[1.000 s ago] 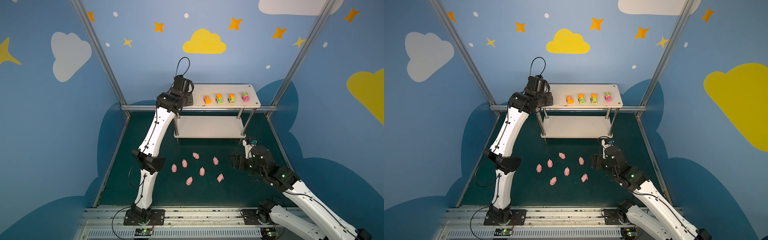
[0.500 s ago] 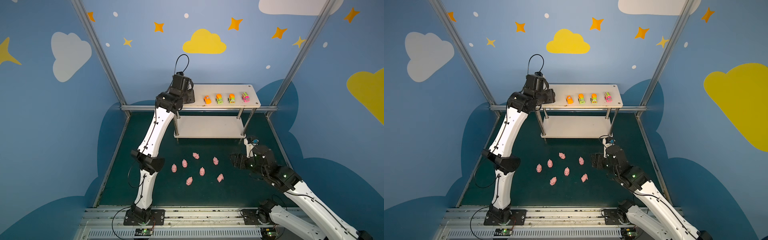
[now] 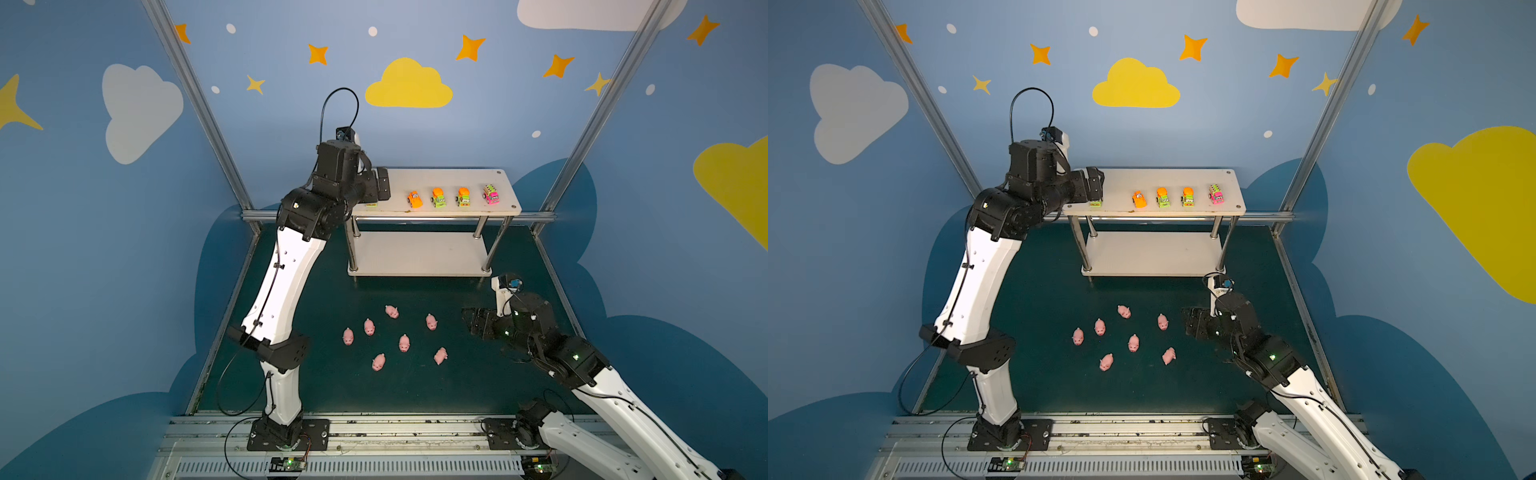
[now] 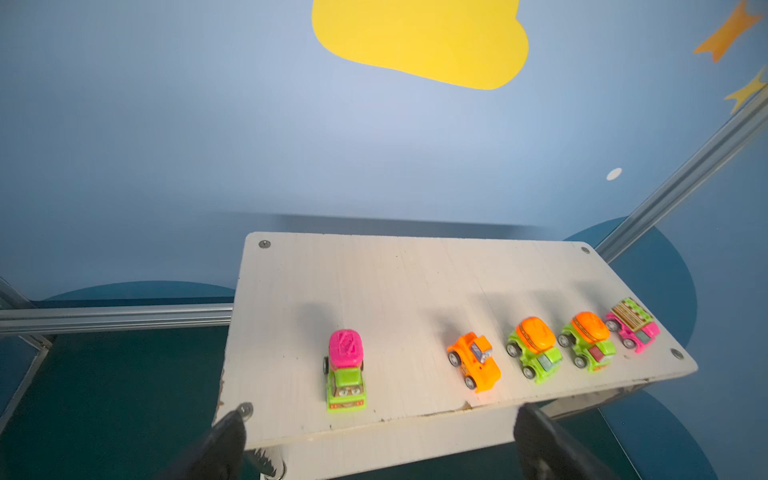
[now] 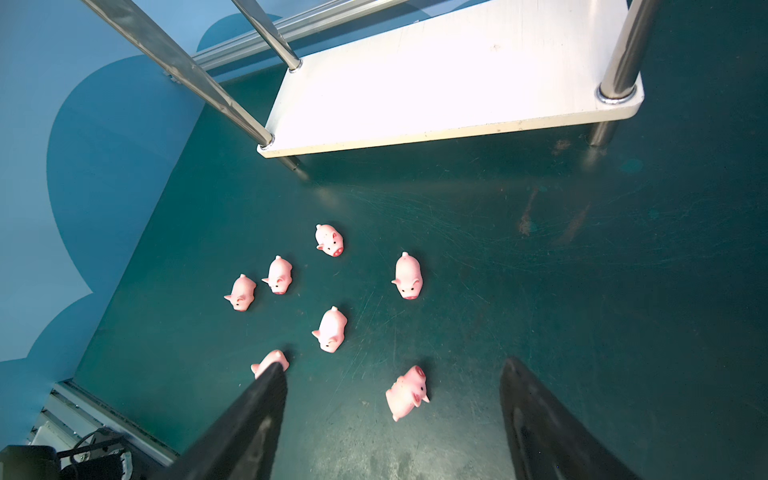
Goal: Place and organize the plastic toys onto the shelf
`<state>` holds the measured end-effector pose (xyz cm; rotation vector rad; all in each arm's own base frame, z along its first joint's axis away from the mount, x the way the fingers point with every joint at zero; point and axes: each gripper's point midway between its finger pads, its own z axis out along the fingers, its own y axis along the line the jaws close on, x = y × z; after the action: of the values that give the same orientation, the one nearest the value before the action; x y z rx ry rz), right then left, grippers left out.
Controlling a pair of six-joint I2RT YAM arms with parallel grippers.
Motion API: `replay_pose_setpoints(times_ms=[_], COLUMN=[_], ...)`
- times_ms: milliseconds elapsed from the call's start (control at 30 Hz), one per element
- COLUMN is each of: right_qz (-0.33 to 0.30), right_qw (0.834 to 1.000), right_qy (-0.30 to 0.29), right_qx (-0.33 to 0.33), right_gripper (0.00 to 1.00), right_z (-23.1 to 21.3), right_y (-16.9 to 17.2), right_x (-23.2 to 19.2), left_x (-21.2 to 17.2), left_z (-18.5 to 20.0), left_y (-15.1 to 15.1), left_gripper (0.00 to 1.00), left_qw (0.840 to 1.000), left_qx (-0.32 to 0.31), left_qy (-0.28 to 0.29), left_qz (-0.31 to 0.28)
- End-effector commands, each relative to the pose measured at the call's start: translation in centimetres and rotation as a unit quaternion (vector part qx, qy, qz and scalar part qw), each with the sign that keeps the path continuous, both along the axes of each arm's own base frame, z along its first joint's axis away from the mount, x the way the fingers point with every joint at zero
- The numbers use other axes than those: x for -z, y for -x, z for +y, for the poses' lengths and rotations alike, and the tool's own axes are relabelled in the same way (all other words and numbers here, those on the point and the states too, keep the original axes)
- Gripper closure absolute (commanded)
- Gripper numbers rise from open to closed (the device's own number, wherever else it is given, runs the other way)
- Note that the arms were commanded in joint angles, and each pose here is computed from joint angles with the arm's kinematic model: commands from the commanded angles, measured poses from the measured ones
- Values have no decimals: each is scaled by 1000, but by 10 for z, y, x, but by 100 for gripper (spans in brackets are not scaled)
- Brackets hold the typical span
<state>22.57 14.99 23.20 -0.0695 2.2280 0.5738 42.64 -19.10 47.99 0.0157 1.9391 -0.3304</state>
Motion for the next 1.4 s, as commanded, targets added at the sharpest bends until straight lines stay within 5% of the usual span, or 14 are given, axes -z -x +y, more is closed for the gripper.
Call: replay_pose_setpoints(times_ms=[0, 267, 867, 1200, 1367], right_qz=[-6, 17, 92, 98, 113], right_qw=[1000, 1000, 995, 993, 990], right_qy=[-8, -20, 10, 51, 72], right_qx=[1, -15, -47, -44, -41], right_gripper=[21, 21, 21, 21, 33], right_z=[-1, 9, 37, 52, 58], right_y=[1, 5, 24, 33, 35], right_x=[4, 32, 136, 163, 175], left_x=[3, 66, 312, 340, 347], left_z=[2, 26, 55, 64, 60], left_y=[15, 75, 190, 200, 201], left_gripper=[0, 0, 0, 0, 0], left_qw=[1000, 1000, 986, 985, 983], left_qx=[-1, -9, -16, -23, -17], left_qy=[-12, 14, 75, 70, 81], left_qz=[-16, 11, 149, 155, 163])
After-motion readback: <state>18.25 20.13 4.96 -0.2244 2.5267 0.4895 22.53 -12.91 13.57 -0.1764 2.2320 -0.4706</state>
